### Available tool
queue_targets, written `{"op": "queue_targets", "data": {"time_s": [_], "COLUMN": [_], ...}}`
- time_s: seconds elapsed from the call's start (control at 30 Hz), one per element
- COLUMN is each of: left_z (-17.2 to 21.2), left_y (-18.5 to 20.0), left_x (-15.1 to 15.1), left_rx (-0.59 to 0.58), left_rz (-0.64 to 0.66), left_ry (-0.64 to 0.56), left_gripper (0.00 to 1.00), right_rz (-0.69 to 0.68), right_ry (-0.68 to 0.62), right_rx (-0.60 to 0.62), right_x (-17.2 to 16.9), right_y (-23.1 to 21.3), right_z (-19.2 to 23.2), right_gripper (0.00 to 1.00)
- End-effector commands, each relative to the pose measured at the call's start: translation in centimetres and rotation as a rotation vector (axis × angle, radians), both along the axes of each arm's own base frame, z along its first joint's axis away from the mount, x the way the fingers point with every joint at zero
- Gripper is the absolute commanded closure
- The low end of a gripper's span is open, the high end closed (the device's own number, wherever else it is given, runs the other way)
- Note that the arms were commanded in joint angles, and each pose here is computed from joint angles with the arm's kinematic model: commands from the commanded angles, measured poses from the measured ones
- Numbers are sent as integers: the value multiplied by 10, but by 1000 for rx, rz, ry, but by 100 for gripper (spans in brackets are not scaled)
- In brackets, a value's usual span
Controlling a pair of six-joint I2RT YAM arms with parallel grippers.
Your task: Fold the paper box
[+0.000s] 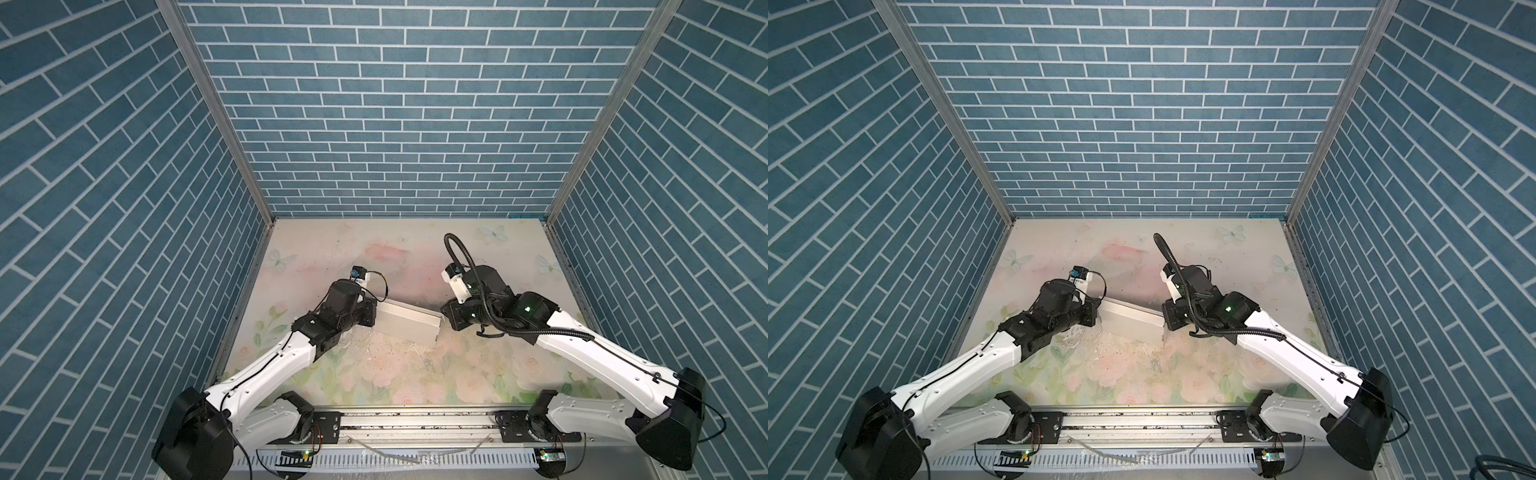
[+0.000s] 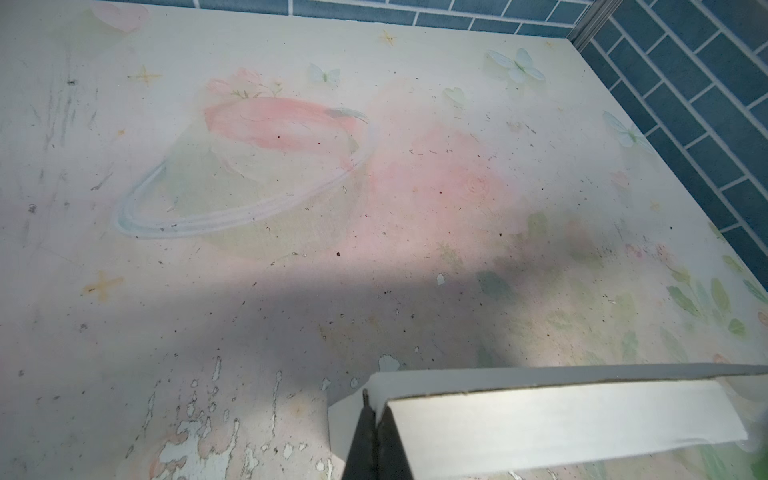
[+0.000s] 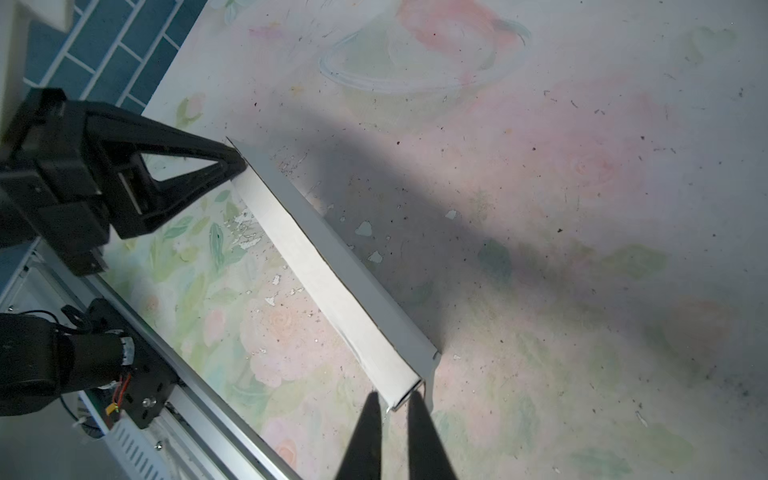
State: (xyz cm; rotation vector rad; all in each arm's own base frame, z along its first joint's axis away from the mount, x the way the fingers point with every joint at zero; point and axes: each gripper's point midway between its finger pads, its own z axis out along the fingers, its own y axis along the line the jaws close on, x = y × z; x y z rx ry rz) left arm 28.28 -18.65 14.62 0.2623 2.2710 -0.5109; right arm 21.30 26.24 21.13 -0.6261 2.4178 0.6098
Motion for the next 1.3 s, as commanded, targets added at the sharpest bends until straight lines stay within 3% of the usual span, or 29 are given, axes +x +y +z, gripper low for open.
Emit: {"op": "queue_targets", "data": {"time_s": [0.0, 0.33, 0.8, 1.27], "left_z": [-40, -41, -44, -44], "left_y": [12, 13, 11, 11], "left_x": [-26, -27, -29, -29], "left_rx": [104, 106, 107, 111], "left_rz": [-11, -9, -19, -19], "left_ry": [157, 158, 162, 164], "left_gripper": [100, 100, 100, 100], "right_rz": [-94, -196, -242, -246], "right_ry": [82, 206, 254, 291], "right_rx": [-26, 3, -41, -73], "right_x": [-1, -5, 0, -5], "right_y": [-7, -5, -3, -8], "right_z": [11, -7, -39, -58], "right_gripper": [82, 84, 80, 83]}}
